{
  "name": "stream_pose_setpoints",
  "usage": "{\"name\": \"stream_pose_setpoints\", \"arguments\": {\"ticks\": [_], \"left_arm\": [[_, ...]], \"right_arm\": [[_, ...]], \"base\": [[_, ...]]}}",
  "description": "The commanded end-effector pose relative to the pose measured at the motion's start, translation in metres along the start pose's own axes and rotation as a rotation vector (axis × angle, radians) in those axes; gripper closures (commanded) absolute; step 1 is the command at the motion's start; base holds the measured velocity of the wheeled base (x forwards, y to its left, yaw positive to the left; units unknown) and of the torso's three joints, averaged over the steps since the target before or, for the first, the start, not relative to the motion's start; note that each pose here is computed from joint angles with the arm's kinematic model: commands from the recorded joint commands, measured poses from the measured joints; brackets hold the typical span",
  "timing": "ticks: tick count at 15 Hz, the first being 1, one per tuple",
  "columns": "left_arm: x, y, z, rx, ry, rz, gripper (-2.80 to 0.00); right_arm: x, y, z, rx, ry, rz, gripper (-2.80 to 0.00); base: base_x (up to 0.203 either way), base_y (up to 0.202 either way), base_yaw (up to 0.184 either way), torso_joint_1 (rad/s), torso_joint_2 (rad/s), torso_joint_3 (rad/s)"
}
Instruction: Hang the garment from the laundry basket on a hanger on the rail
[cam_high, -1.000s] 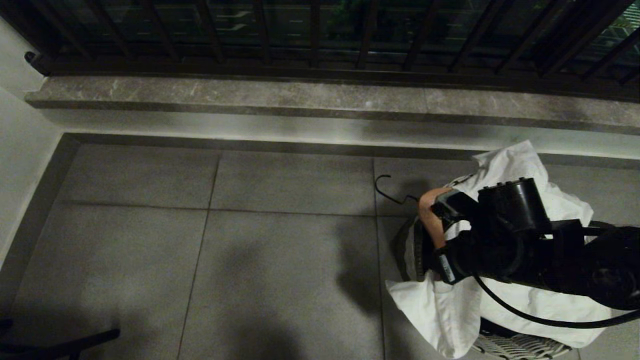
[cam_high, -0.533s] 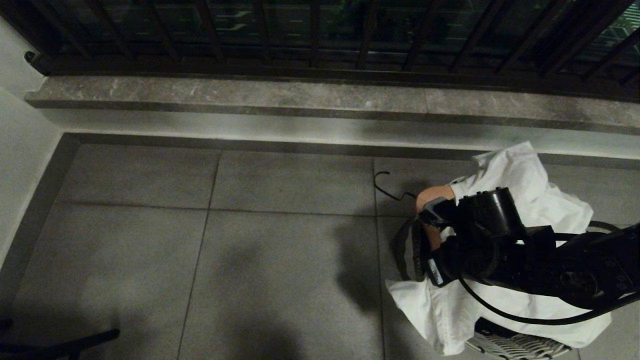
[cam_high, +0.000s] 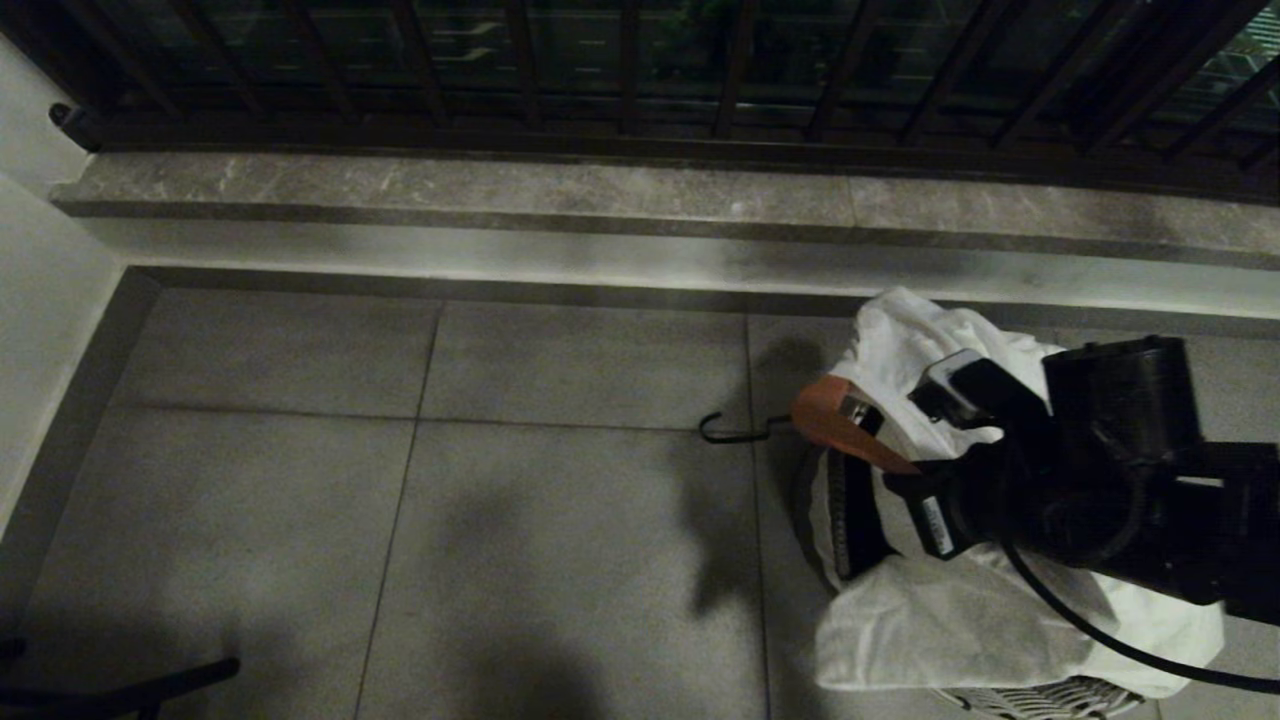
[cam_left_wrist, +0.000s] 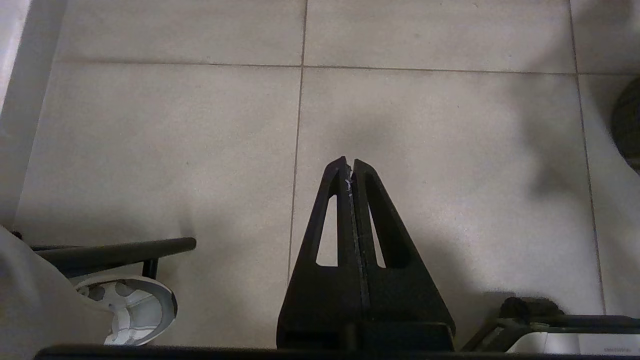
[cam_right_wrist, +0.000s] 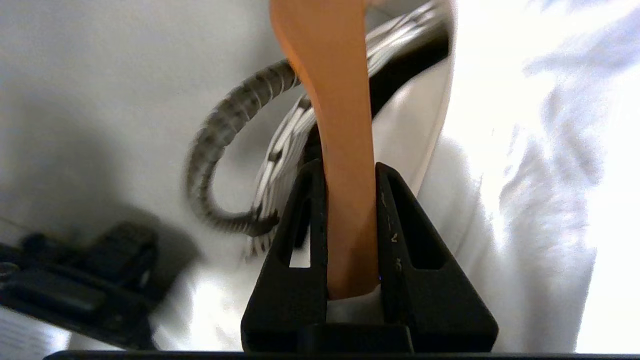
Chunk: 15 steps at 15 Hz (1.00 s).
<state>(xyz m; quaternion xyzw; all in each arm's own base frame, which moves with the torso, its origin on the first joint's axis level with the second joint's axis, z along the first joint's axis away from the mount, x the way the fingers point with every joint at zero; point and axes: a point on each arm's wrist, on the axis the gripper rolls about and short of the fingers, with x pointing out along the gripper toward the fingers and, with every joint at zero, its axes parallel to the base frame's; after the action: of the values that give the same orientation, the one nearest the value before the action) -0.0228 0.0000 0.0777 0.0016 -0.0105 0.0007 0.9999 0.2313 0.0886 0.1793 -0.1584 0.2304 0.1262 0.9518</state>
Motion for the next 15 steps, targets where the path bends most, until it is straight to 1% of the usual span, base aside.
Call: {"name": "stream_pose_setpoints", "arguments": {"ticks": [1, 2, 4, 6, 8, 12, 15], "left_arm": [[0.0, 0.0, -0.002, -0.001, 0.006, 0.0, 0.0], [0.0, 0.0, -0.002, -0.002, 0.004, 0.0, 0.0], [0.001, 0.0, -0.002, -0.002, 0.006, 0.0, 0.0], [0.001, 0.0, -0.002, -0.002, 0.006, 0.0, 0.0], [0.001, 0.0, -0.002, -0.002, 0.006, 0.0, 0.0], [0.001, 0.0, -0.002, -0.002, 0.006, 0.0, 0.0], [0.001, 0.0, -0.002, 0.001, 0.006, 0.0, 0.0]], "right_arm": [[-0.054, -0.012, 0.012, 0.027, -0.17, -0.033, 0.0], [-0.075, -0.016, 0.014, 0.036, -0.223, -0.04, 0.0], [-0.113, -0.022, 0.013, 0.052, -0.291, -0.046, 0.0], [-0.145, -0.028, 0.016, 0.099, -0.35, -0.035, 0.0], [-0.181, -0.035, 0.027, 0.166, -0.443, 0.01, 0.0], [-0.246, -0.048, 0.051, 0.32, -0.579, 0.143, 0.0], [-0.294, -0.058, 0.067, 0.382, -0.678, 0.204, 0.0]], "base": [[0.0, 0.0, 0.0, 0.0, 0.0, 0.0], [0.0, 0.0, 0.0, 0.0, 0.0, 0.0], [0.0, 0.0, 0.0, 0.0, 0.0, 0.0], [0.0, 0.0, 0.0, 0.0, 0.0, 0.0], [0.0, 0.0, 0.0, 0.0, 0.0, 0.0], [0.0, 0.0, 0.0, 0.0, 0.0, 0.0], [0.0, 0.0, 0.0, 0.0, 0.0, 0.0]]}}
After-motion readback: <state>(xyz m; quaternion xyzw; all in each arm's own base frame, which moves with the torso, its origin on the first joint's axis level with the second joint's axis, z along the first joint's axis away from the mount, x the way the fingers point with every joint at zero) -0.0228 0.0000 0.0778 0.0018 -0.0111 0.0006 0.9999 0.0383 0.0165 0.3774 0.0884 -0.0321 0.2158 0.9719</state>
